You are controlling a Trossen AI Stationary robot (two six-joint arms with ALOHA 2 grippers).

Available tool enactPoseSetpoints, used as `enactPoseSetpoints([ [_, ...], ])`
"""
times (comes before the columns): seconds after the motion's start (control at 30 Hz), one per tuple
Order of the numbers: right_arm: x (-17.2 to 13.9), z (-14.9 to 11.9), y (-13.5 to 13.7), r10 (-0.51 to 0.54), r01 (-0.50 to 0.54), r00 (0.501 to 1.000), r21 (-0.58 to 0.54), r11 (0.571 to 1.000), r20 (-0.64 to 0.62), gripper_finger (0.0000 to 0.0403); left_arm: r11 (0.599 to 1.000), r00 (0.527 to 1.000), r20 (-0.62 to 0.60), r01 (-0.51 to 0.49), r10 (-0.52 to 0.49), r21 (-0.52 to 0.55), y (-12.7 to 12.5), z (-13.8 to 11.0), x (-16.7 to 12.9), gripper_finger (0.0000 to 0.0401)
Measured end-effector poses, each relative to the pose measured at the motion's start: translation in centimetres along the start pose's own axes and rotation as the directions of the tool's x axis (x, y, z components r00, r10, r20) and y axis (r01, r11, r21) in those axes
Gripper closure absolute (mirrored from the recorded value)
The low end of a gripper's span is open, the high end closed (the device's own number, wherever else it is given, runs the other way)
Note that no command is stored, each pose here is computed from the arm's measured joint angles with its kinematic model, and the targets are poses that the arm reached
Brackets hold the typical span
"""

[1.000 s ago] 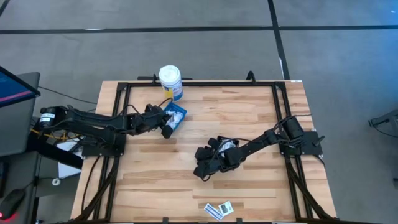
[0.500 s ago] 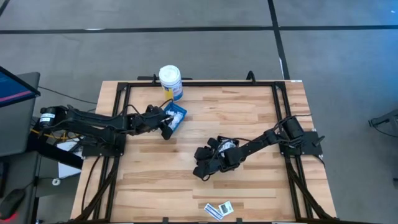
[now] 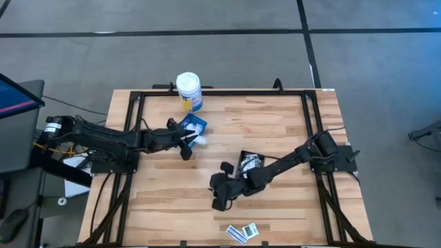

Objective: Pick & Place First Aid Supplies

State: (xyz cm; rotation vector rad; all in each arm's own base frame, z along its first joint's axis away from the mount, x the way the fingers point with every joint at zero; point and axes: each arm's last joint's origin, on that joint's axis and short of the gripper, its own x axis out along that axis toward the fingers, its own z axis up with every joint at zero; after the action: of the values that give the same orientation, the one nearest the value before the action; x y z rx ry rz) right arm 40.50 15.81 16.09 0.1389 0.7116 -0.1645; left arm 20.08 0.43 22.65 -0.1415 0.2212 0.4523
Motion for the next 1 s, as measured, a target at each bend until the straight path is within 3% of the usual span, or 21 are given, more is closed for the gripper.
enactPoseSetpoints([
  [0.13, -1.6, 0.5, 1.6, -0.010, 0.007, 0.995, -0.036, 0.999, -0.098, 0.0278, 1.000, 1.000, 0.000, 0.008, -0.008, 0.024, -0.1, 0.0, -0.1, 0.0302],
  [0.3, -3.5, -0.5, 3.4, 0.040, -0.035, 0.956, 0.024, 0.999, -0.292, 0.0278, 1.000, 1.000, -0.009, 0.010, -0.010, 0.024, -0.1, -0.1, -0.1, 0.0302],
  [0.63, -7.8, -5.8, 8.3, 0.118, -0.076, 0.858, 0.103, 0.992, -0.500, 0.0278, 0.974, 0.963, -0.146, 0.218, -0.224, -0.054, -1.1, -1.6, 0.9, 0.0287],
  [0.73, -9.4, -7.4, 10.1, 0.140, -0.133, 0.845, 0.051, 0.990, -0.516, 0.0278, 0.957, 0.944, -0.160, 0.287, -0.290, -0.042, -1.8, -2.4, 2.2, 0.0271],
  [0.87, -10.7, -8.5, 11.2, 0.084, -0.129, 0.895, -0.075, 0.989, -0.437, 0.0278, 0.938, 0.939, -0.095, 0.338, -0.330, 0.082, -3.3, -3.6, 4.4, 0.0254],
  [1.0, -10.3, -8.1, 10.9, 0.042, -0.092, 0.922, -0.110, 0.990, -0.385, 0.0278, 0.940, 0.957, -0.131, 0.282, -0.260, 0.192, -3.6, -5.5, 6.2, 0.0245],
])
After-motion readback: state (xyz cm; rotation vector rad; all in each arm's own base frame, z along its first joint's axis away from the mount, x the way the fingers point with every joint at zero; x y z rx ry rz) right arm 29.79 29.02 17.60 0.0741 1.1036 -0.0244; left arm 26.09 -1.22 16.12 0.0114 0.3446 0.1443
